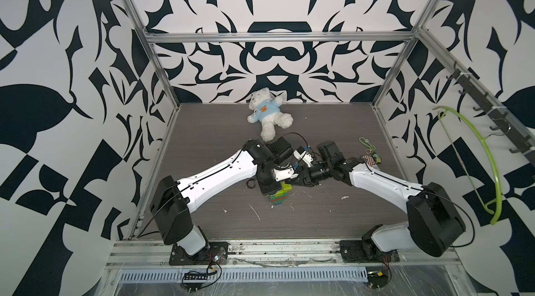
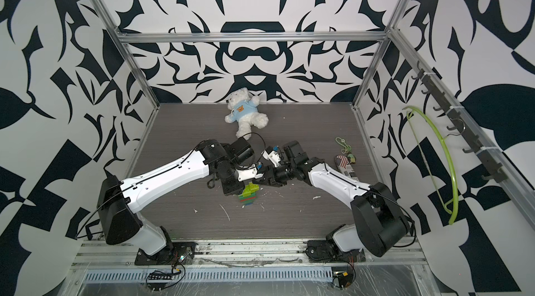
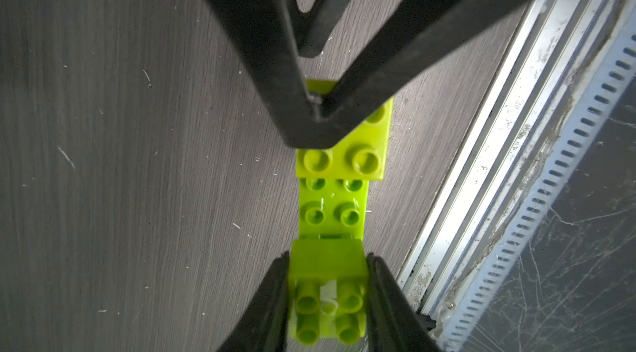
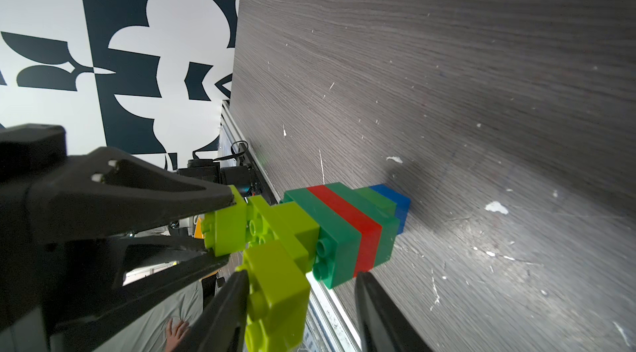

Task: Assemble a carrot with lego
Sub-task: Assemble the lego brick with the lego brick.

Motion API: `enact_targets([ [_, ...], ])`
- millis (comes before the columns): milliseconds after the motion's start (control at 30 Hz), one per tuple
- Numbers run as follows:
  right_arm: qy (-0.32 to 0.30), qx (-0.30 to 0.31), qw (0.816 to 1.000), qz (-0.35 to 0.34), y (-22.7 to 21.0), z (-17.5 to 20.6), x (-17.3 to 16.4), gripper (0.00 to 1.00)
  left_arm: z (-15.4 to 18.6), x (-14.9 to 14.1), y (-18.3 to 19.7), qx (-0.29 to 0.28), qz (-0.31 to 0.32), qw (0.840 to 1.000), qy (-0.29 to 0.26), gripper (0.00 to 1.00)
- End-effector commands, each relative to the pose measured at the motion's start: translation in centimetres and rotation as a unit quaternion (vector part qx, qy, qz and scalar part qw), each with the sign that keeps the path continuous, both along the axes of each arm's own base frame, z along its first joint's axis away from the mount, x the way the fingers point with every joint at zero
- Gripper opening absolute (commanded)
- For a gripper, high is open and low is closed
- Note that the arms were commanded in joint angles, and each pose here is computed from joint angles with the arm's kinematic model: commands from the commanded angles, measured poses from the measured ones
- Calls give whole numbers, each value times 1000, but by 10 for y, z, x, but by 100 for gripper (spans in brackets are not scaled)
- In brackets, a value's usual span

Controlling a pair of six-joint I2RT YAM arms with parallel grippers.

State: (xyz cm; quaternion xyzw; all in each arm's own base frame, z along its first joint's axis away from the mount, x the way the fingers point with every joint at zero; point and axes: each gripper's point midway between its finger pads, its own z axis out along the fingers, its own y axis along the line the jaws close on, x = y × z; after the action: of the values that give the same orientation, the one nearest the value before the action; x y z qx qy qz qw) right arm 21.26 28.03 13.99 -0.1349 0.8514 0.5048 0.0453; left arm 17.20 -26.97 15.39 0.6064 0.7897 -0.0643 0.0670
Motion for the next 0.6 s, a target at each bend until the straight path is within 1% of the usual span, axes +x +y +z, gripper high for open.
enact_targets([
  [0, 0, -15, 1000, -6, -5, -5, -4, 54, -15, -11, 13, 32, -5, 999, 26, 16],
  [100, 0, -14, 1000, -6, -4, -5, -3, 54, -20, -9, 13, 40, -4, 999, 23, 15],
  [233, 1, -16, 1000, -6, -5, -5, -4, 53, -24, -10, 9, 34, -7, 999, 23, 15],
  [367, 0, -15, 1000, -6, -5, -4, -3, 53, -25, -10, 6, 31, -9, 999, 19, 15],
  [500, 1, -17, 1000, -6, -5, -5, -4, 53, -25, -13, 11, 41, -12, 999, 21, 15],
  [567, 1, -18, 1000, -7, -6, -5, -4, 53, -22, -13, 11, 33, -13, 999, 17, 15],
])
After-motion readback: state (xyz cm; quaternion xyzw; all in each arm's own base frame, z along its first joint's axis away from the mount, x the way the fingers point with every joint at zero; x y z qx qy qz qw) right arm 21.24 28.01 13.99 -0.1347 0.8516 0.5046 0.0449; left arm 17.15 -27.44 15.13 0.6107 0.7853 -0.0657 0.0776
